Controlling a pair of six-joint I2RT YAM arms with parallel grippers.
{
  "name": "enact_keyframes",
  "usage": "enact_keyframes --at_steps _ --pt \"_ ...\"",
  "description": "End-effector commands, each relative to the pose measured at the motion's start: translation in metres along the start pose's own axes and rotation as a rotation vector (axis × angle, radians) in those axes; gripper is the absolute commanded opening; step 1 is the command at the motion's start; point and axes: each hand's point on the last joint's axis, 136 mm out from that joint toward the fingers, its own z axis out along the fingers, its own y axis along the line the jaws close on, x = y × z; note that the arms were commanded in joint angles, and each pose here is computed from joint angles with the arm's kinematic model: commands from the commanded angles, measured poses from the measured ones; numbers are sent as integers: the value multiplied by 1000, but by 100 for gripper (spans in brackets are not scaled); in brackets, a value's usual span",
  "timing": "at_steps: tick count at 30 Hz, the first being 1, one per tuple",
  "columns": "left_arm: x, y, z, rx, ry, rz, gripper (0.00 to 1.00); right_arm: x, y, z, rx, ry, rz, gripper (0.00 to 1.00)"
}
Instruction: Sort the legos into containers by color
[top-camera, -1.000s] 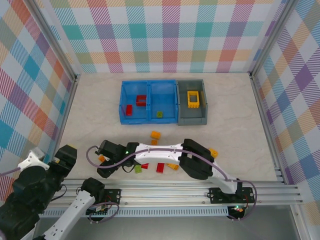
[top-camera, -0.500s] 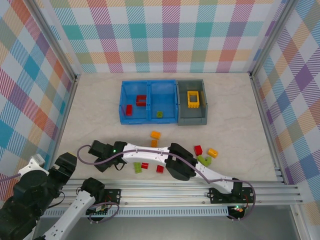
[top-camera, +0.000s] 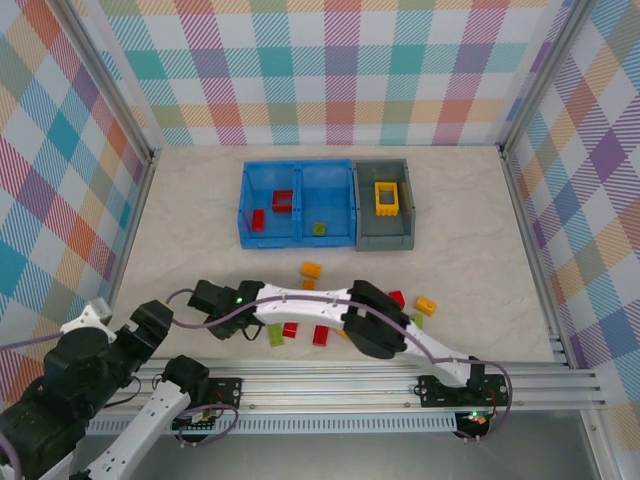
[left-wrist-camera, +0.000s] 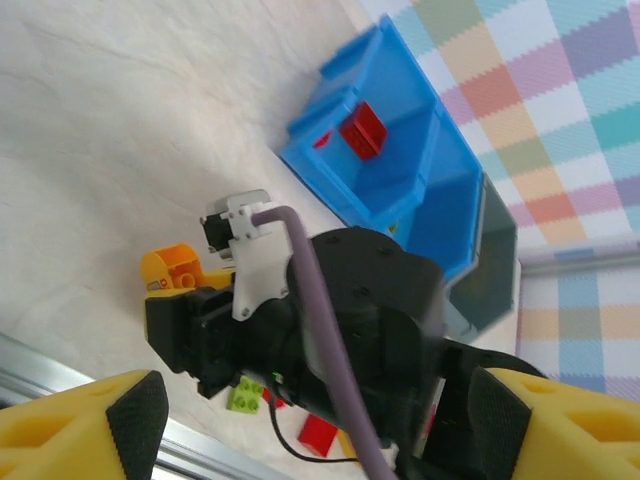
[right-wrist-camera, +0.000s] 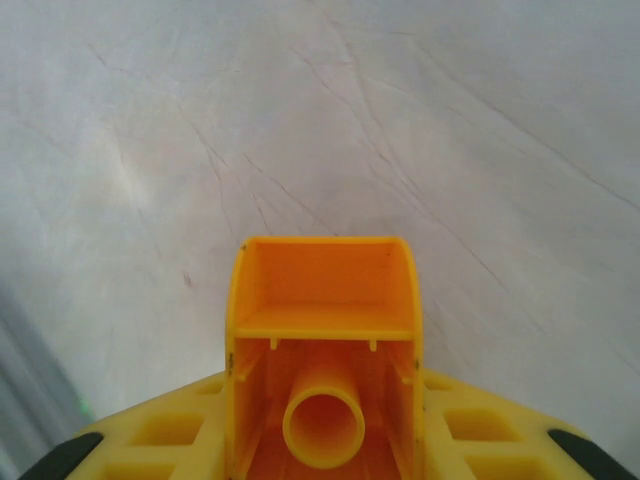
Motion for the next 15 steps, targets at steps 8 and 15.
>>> enact_keyframes --at_steps 8,15 --pt "47 -135 107 215 421 112 78 -2 -172 -190 103 -272 428 33" --pt "97 -210 177 189 444 380 78 49 -312 -241 234 -302 741 35"
